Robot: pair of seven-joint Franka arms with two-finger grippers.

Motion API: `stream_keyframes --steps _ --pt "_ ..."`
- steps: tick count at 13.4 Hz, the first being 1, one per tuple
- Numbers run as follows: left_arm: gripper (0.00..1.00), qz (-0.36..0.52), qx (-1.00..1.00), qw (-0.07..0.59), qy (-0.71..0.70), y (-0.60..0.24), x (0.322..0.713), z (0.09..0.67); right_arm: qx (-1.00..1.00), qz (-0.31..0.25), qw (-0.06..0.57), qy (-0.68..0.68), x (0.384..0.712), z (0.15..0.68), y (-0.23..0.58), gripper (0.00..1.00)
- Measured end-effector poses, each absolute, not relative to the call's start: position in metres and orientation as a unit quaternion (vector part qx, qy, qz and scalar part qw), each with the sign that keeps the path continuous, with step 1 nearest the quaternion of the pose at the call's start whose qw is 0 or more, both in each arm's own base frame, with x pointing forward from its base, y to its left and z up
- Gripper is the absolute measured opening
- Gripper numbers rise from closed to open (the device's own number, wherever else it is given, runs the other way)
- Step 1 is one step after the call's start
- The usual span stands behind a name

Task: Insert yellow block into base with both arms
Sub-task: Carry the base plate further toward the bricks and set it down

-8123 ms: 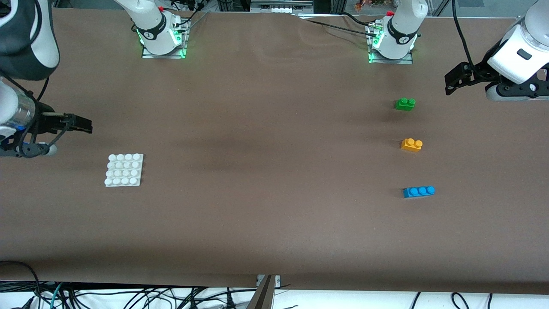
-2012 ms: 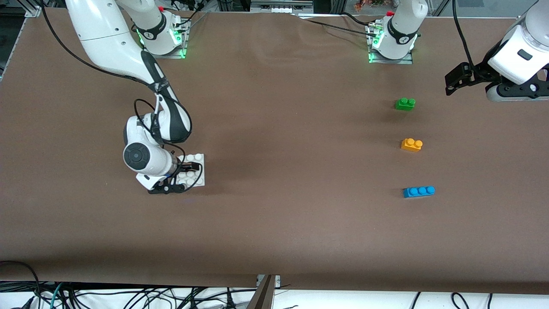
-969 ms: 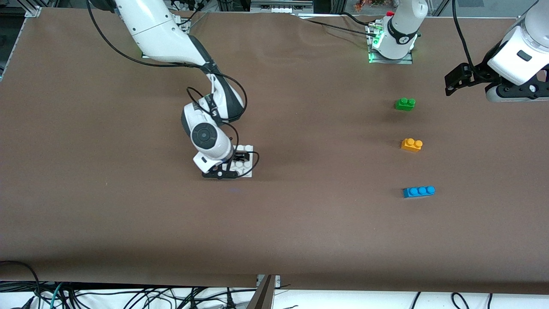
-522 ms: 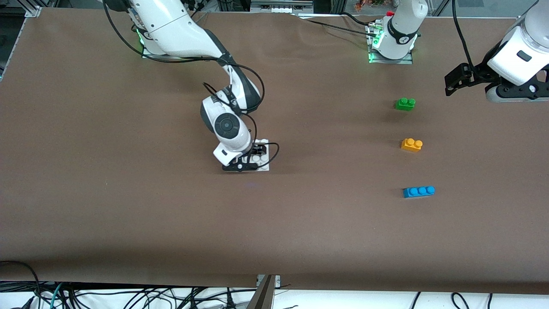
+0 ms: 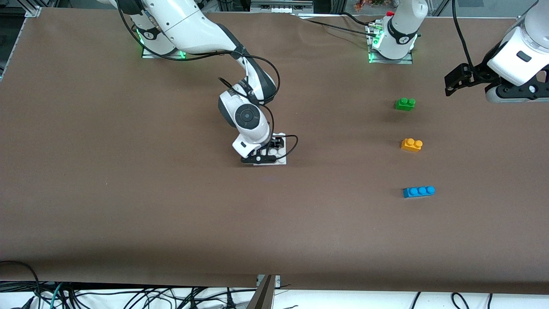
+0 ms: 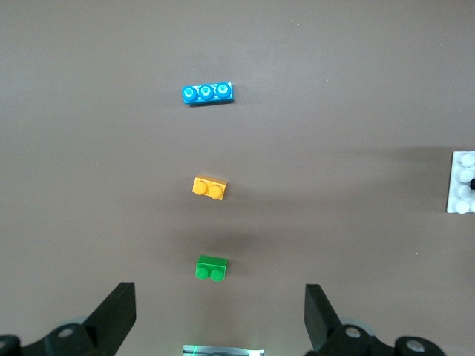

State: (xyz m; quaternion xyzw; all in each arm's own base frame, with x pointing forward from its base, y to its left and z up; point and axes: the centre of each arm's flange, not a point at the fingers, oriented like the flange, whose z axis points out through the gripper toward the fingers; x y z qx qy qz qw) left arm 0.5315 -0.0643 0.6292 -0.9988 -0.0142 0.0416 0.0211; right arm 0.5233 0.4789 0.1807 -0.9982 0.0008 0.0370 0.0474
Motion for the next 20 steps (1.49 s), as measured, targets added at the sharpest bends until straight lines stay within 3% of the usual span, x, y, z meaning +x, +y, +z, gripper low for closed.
stream_keyframes --steps 20 --pt "1.0 0.035 -0.998 -0.002 -0.047 -0.032 0.543 0.624 -0.998 0.023 0.063 -0.016 0.524 0.197 0.5 1.0"
